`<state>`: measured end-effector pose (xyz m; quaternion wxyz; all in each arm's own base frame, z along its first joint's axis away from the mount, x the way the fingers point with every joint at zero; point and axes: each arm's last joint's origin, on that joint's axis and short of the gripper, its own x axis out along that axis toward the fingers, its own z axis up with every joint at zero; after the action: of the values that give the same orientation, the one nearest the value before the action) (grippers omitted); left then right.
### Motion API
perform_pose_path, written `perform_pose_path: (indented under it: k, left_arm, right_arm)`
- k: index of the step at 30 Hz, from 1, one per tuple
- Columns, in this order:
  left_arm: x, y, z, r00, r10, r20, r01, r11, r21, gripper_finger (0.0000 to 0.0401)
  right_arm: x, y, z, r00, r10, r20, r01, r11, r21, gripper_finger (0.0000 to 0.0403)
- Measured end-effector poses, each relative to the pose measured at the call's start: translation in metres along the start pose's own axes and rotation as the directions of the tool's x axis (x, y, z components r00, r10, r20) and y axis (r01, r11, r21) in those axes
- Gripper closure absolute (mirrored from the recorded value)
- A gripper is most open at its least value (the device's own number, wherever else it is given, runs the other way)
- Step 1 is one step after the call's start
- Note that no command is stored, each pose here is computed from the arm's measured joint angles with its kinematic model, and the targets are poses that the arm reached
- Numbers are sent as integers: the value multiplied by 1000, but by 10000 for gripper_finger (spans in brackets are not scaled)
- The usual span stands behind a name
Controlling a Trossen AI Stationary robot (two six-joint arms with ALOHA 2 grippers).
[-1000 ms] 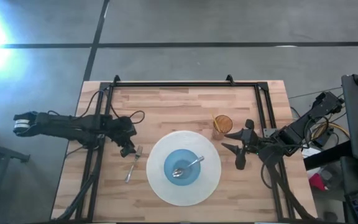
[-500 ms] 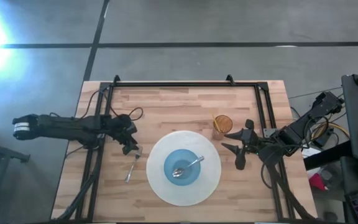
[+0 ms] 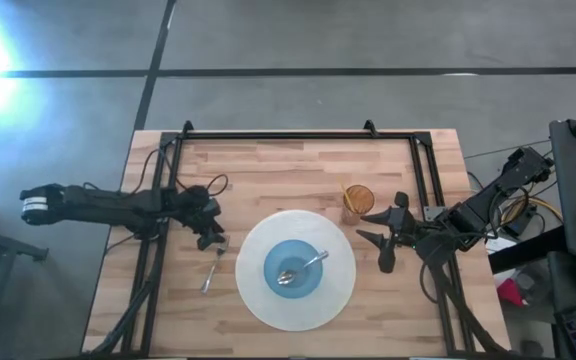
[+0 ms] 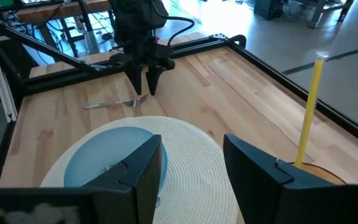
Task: Pick & Place Utensil
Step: Put the silver fork into the blue bowl on the white mat
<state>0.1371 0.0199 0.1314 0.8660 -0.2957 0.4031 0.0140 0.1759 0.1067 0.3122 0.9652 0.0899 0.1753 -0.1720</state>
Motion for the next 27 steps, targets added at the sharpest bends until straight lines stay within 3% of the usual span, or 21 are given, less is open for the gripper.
perform_pose_path:
  k: [27]
  left_arm:
    - [16, 3, 3, 998, -66, -15, 67, 995, 80, 198]
  right_arm:
    - [0, 0, 0, 1000, -5, 4, 5, 1000, 0, 236]
